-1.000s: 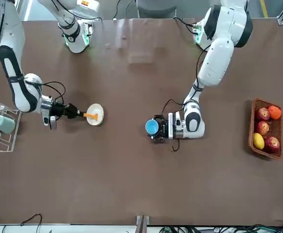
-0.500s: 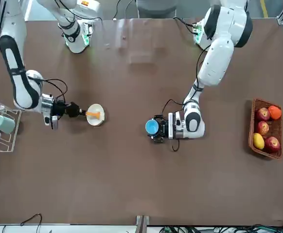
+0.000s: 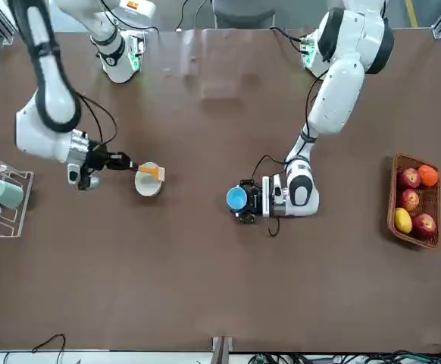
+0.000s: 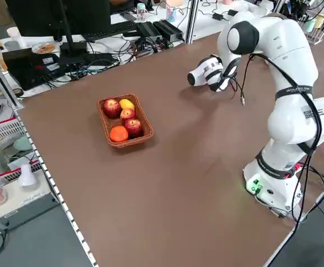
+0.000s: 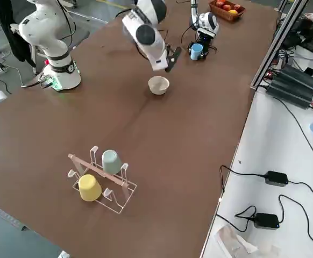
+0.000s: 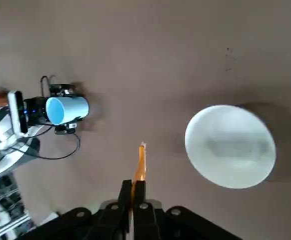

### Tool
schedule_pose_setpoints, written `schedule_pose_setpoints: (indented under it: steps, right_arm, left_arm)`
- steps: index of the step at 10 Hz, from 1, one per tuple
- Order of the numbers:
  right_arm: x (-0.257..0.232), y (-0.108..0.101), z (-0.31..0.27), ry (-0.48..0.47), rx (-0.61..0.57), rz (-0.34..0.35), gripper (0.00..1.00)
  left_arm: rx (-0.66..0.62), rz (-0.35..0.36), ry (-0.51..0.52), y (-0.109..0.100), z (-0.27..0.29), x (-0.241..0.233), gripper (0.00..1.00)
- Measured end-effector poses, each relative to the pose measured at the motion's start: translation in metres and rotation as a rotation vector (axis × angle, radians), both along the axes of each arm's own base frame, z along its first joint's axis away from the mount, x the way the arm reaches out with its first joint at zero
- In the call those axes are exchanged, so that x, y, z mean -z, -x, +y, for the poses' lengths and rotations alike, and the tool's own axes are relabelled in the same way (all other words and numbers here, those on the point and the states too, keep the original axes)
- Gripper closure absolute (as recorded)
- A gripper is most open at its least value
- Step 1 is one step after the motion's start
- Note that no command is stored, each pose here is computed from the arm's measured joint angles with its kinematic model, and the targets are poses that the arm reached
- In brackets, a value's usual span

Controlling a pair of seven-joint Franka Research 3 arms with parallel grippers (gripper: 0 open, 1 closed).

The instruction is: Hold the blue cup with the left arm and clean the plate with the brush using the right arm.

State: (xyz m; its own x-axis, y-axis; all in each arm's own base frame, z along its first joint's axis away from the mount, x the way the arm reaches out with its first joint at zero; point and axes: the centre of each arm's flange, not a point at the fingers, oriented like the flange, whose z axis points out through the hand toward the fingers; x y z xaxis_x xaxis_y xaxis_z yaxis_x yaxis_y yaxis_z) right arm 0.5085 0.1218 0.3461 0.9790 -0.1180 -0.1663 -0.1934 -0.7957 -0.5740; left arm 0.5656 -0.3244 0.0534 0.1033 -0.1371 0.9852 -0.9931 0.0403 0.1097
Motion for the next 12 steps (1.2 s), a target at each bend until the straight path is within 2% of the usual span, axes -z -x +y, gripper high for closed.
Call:
schedule_pose_setpoints:
  steps: [2,4,8,12]
  right_arm:
    - [-0.033,0.009,0.065,0.179,0.092,0.062,0.95]
    - [-0.061,0.013,0.115,0.275,0.199,0.058,0.95]
    - [-0.102,0.019,0.184,0.328,0.339,0.015,0.95]
    - [-0.096,0.027,0.251,0.356,0.427,0.035,0.95]
  left_arm:
    - [0.0,0.0,0.0,0.0,0.0,0.0,0.34]
    - [0.0,0.0,0.0,0.0,0.0,0.0,0.34]
    - [0.0,0.0,0.0,0.0,0.0,0.0,0.34]
    - [0.0,0.0,0.001,0.0,0.0,0.0,0.34]
